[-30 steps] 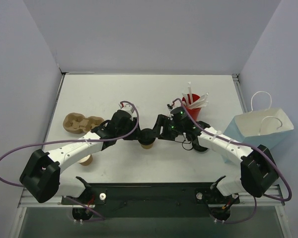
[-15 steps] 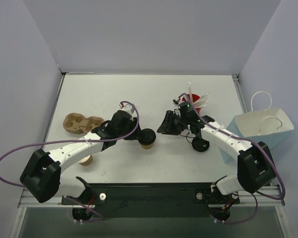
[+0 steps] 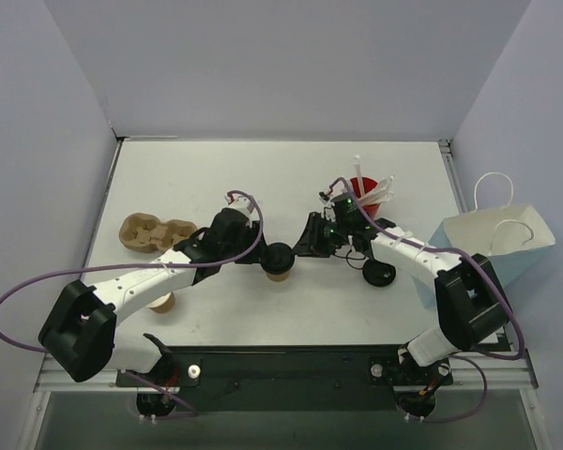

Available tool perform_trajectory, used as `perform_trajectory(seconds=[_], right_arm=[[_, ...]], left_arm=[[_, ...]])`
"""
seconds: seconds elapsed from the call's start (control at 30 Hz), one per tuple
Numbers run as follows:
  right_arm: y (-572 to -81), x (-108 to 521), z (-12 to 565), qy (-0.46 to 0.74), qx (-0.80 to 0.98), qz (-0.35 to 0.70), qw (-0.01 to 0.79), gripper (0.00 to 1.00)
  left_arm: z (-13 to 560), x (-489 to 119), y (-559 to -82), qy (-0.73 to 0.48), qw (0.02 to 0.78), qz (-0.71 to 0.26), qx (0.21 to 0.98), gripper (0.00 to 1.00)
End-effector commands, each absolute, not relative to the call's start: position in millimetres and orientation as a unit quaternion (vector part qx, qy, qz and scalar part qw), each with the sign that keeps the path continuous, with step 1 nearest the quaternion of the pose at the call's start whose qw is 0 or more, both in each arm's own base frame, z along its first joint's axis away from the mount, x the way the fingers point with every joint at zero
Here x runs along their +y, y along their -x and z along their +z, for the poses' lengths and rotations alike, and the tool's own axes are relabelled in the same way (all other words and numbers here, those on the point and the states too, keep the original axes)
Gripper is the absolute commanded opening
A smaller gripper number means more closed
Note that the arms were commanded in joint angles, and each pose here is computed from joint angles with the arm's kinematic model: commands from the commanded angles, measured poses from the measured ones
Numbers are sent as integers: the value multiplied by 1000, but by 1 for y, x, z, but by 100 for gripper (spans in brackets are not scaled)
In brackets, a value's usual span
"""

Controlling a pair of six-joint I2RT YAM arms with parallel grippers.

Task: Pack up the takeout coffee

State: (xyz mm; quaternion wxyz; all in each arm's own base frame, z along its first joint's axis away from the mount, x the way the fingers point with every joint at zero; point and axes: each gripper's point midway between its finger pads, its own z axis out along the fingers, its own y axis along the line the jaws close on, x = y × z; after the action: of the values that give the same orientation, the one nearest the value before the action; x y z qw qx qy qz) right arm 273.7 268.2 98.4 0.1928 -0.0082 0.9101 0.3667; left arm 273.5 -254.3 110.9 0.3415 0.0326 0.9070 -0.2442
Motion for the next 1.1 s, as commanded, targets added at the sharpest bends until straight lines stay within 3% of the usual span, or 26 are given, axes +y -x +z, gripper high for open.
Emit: perform_trajectory(seconds=[0.0,0.2,0.67,0.93,1.07], right_arm=[[-270,268,89,5,909,372,186,23],[-266,255,67,-12,923,339,181,18],[-234,223,13,-29,945,283,164,15],[-266,239,83,2,925,311,220,17],[-275,236,114,13,924,293,244,29]], left_arm=[[71,-235,-253,-49,292,-190,936,52],[65,-231,-251,-47,288,-180,939,51],[32,-218,-238,-26,272,-157,949,51],[85,-242,-256,-43,300,-200,932,52],[143,-249,-282,-50,348,-209,913,56]])
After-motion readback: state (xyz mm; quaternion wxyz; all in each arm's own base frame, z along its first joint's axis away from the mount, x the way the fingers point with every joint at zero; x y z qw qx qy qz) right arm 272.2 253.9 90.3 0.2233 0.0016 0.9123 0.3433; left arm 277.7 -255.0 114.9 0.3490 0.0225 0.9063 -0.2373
